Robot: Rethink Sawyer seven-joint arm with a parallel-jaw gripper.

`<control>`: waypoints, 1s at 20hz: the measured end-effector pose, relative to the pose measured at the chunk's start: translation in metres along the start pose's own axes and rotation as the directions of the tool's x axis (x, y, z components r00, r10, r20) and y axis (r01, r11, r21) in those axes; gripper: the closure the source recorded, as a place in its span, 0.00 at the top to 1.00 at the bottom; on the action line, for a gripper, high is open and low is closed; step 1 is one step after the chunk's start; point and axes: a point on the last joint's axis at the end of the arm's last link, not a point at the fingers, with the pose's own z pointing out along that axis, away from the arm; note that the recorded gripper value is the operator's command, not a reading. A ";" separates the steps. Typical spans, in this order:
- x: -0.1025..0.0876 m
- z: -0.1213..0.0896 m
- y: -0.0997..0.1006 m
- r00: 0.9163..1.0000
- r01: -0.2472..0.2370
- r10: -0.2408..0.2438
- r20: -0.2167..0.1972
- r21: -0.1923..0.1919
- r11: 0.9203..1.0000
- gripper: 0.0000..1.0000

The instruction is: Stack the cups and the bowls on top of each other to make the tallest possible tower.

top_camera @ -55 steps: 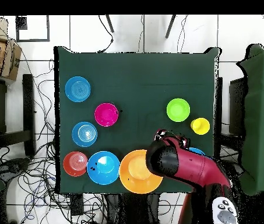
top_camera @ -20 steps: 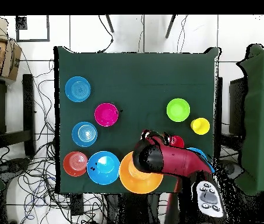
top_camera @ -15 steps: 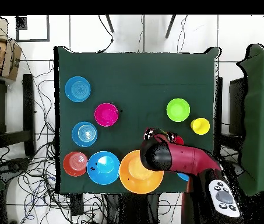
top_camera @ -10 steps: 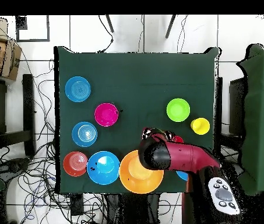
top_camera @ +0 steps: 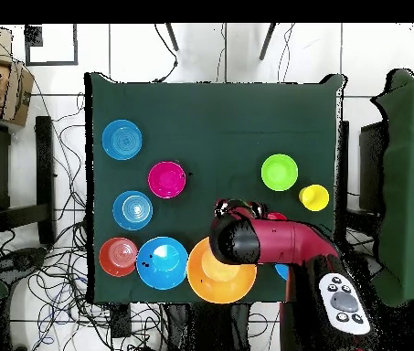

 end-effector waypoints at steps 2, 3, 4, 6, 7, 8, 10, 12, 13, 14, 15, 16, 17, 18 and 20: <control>-0.002 -0.002 0.001 1.000 0.004 -0.004 0.001 -0.002 1.000 1.00; -0.002 -0.003 0.002 1.000 0.007 -0.007 0.002 -0.002 1.000 1.00; -0.003 -0.004 0.002 1.000 0.012 -0.012 0.003 -0.003 1.000 1.00; -0.004 -0.005 0.004 1.000 0.027 -0.027 0.006 -0.007 1.000 1.00; -0.005 -0.005 0.005 0.999 0.037 -0.037 0.007 -0.013 0.999 1.00; -0.006 -0.005 0.005 0.999 0.041 -0.041 0.007 -0.015 0.999 1.00; -0.006 -0.004 0.007 0.998 0.063 -0.063 0.009 -0.026 0.998 1.00; -0.007 -0.004 0.008 0.997 0.073 -0.073 0.010 -0.031 0.997 1.00; -0.007 -0.004 0.009 0.997 0.076 -0.076 0.011 -0.035 0.996 1.00; -0.008 -0.003 0.010 0.997 0.079 -0.078 0.012 -0.038 0.996 1.00; -0.009 -0.003 0.012 0.996 0.087 -0.086 0.014 -0.045 0.995 1.00; -0.009 -0.003 0.013 0.996 0.090 -0.090 0.014 -0.048 0.995 1.00; -0.009 -0.003 0.013 0.996 0.092 -0.092 0.014 -0.049 0.995 1.00; -0.009 -0.003 0.016 0.994 0.106 -0.106 0.012 -0.054 0.993 1.00; -0.007 -0.002 0.018 0.992 0.127 -0.128 -0.001 -0.061 0.990 1.00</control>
